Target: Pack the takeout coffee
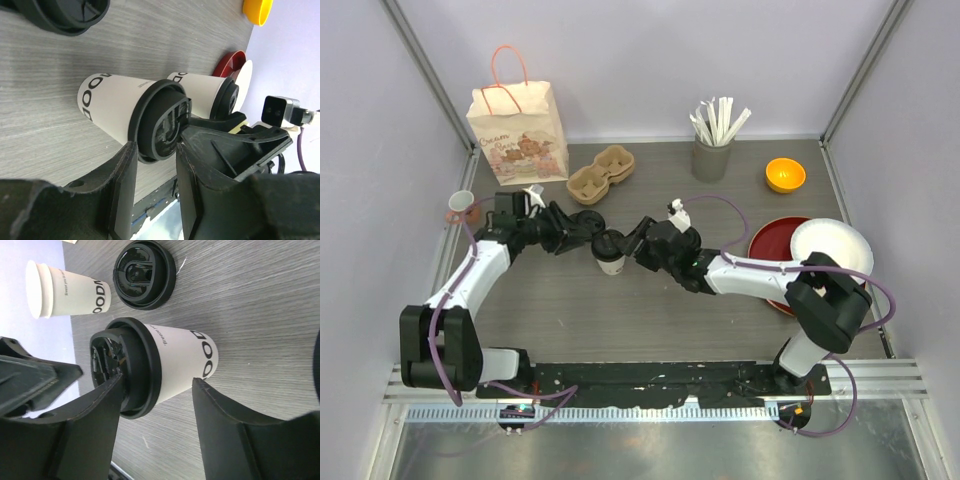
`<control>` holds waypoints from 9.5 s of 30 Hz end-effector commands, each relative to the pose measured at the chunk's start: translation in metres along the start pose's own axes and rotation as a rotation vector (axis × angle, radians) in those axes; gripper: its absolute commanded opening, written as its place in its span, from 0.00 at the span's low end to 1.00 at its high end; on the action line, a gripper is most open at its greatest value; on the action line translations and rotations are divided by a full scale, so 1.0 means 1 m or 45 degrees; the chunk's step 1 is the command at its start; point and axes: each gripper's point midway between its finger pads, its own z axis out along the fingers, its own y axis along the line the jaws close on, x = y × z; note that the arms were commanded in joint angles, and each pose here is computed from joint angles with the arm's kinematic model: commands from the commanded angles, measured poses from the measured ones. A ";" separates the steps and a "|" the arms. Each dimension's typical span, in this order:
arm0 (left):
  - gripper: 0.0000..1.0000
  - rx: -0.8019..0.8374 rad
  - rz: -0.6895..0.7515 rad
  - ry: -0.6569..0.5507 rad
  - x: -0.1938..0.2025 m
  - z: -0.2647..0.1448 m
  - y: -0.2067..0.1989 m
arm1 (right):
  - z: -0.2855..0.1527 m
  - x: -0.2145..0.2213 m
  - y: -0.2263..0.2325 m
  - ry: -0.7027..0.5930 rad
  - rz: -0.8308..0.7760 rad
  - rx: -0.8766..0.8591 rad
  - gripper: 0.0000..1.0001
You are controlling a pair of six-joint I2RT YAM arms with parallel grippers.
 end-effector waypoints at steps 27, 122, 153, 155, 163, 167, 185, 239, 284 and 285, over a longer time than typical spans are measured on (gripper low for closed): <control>0.47 0.015 0.955 -0.262 -0.103 -0.085 -0.133 | -0.086 -0.099 0.137 -0.306 -0.614 -0.429 0.84; 0.00 0.000 1.773 -1.465 -0.367 -0.199 -0.236 | -0.065 -0.140 0.101 -0.227 -0.667 -0.440 0.84; 0.00 1.003 1.752 -0.861 -0.048 -0.257 -0.374 | -0.332 -0.240 0.212 -0.667 -0.838 -0.698 0.87; 0.00 1.078 1.748 -0.746 -0.020 -0.251 -0.368 | -0.342 -0.241 0.214 -0.669 -0.950 -0.685 0.87; 0.00 1.341 1.687 -0.207 0.089 -0.212 -0.324 | -0.344 -0.203 0.205 -0.404 -1.186 -0.737 0.88; 0.00 1.397 1.647 -0.023 0.120 -0.195 -0.305 | -0.335 -0.187 0.191 -0.304 -1.170 -0.733 0.88; 0.00 1.545 1.476 0.551 0.183 -0.098 -0.255 | -0.284 -0.133 0.094 -0.031 -1.114 -0.519 0.87; 0.54 0.933 1.665 0.321 0.095 -0.035 -0.199 | -0.249 -0.088 0.000 0.429 -0.783 0.041 0.01; 0.28 -0.369 1.529 0.090 -0.146 0.142 -0.046 | -0.290 -0.161 0.049 -0.069 -0.816 -0.050 0.78; 0.28 -0.363 1.529 0.099 -0.145 0.142 -0.043 | -0.290 -0.160 0.049 -0.069 -0.814 -0.052 0.78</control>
